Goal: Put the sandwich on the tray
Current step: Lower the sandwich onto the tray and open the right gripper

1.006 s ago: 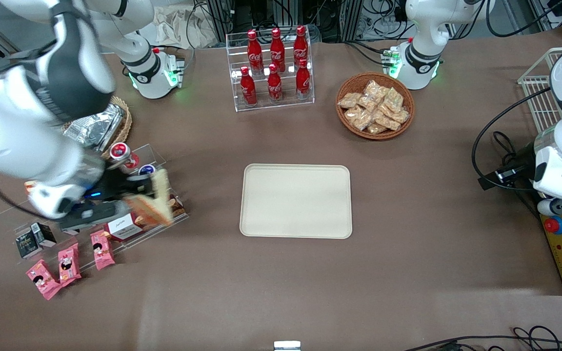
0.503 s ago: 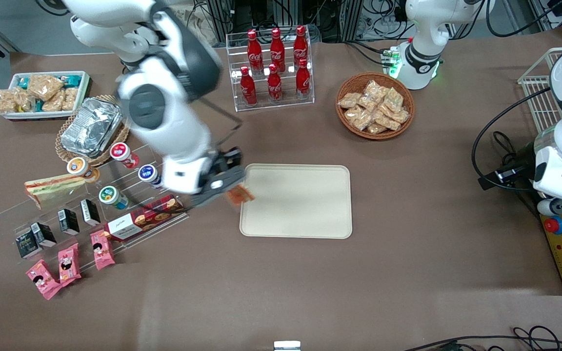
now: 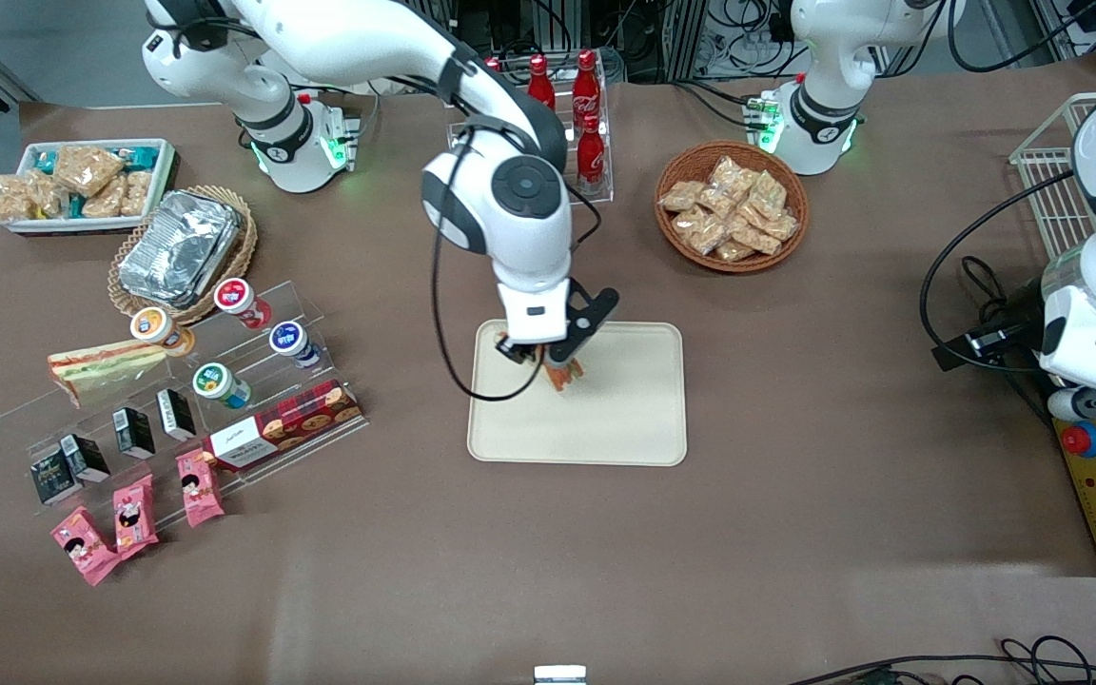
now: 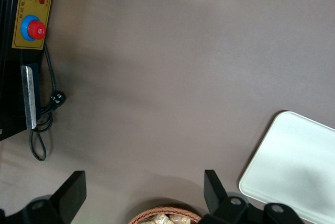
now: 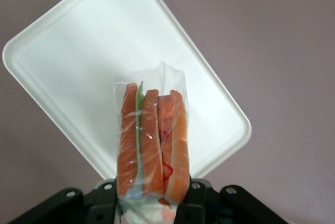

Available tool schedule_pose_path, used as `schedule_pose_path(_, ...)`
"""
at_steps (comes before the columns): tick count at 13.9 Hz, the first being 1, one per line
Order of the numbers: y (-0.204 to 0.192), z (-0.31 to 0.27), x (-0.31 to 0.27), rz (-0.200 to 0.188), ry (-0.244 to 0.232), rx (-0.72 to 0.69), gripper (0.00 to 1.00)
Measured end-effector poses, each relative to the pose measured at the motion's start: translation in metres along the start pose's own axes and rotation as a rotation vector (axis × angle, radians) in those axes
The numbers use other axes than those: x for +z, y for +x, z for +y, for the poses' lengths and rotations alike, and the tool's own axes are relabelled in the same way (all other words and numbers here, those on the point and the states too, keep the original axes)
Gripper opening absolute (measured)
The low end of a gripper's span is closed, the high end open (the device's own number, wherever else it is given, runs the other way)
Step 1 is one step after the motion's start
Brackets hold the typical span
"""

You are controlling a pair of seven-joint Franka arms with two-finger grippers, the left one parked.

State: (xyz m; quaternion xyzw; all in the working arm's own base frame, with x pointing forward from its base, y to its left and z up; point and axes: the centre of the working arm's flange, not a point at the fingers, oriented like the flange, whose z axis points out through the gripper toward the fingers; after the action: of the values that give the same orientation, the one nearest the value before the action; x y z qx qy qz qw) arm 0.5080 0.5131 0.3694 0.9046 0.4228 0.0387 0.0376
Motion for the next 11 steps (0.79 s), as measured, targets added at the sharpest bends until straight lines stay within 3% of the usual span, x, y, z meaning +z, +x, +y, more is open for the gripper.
schedule_pose_path(2,0.006,-0.013,0.026,0.005,-0.078,-0.076,0.38)
schedule_pose_path(4,0.012,-0.018,0.044,0.026,-0.115,-0.160,0.39)
schedule_pose_path(7,0.017,-0.020,0.068,0.056,-0.120,-0.264,0.39)
schedule_pose_path(11,0.019,-0.019,0.095,0.055,-0.123,-0.347,0.39)
